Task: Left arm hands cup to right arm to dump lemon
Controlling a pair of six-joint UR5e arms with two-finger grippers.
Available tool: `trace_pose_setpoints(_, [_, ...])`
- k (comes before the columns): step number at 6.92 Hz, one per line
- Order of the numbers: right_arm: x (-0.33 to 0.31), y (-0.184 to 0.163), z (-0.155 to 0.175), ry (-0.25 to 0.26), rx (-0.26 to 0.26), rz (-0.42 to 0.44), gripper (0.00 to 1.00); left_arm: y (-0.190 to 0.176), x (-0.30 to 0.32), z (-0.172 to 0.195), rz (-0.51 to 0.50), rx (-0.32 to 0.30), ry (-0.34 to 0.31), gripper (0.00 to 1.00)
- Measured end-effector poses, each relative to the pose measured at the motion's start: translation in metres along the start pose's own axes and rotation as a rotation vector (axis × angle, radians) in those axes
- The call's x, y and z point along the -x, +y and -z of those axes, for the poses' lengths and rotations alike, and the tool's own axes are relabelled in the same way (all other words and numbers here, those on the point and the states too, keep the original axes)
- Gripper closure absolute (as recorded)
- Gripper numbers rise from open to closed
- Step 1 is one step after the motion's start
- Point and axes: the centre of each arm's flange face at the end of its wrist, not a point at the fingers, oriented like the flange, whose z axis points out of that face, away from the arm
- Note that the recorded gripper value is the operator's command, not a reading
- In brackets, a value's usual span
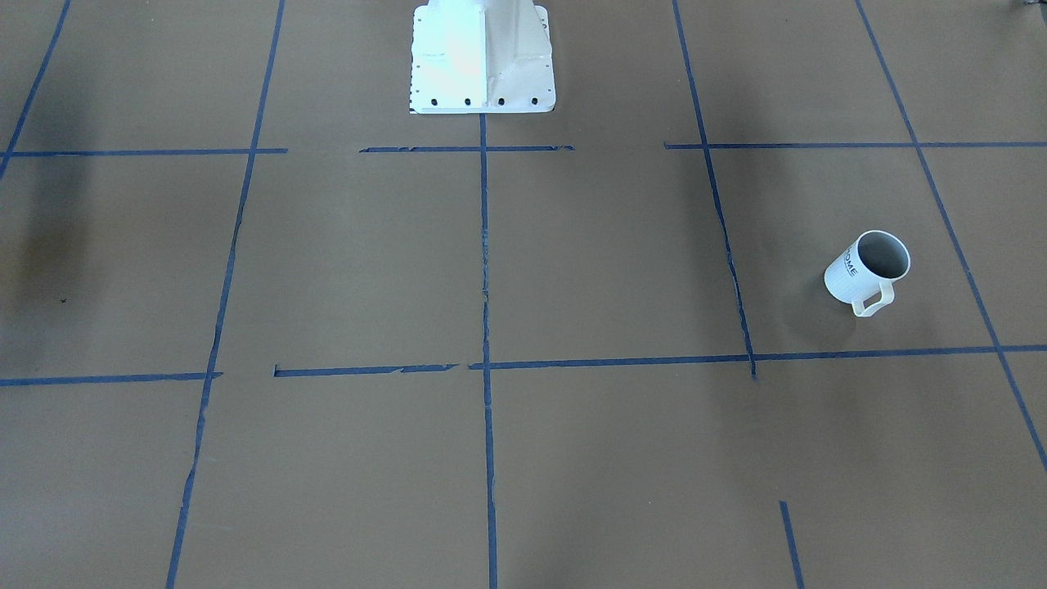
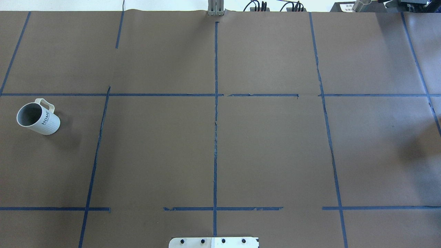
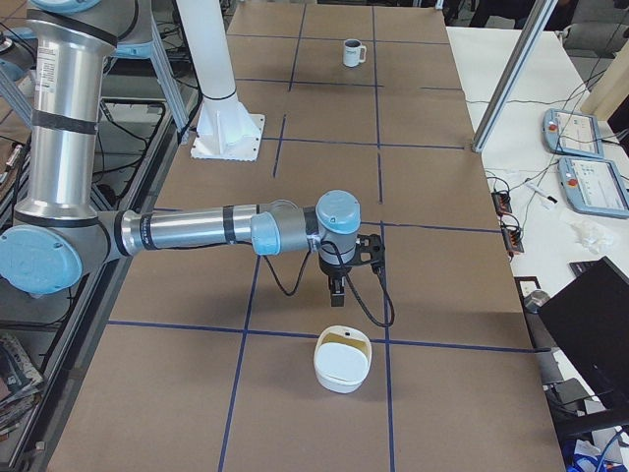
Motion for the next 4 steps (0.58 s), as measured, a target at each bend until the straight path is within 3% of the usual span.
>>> trace_pose_setpoints(4, [-0.0023,0.0015,-0.0024,0.003,0.004,-0.005,0.00,0.0097,0.0027,-0.0041,0.005,0.009,0.004,0.00])
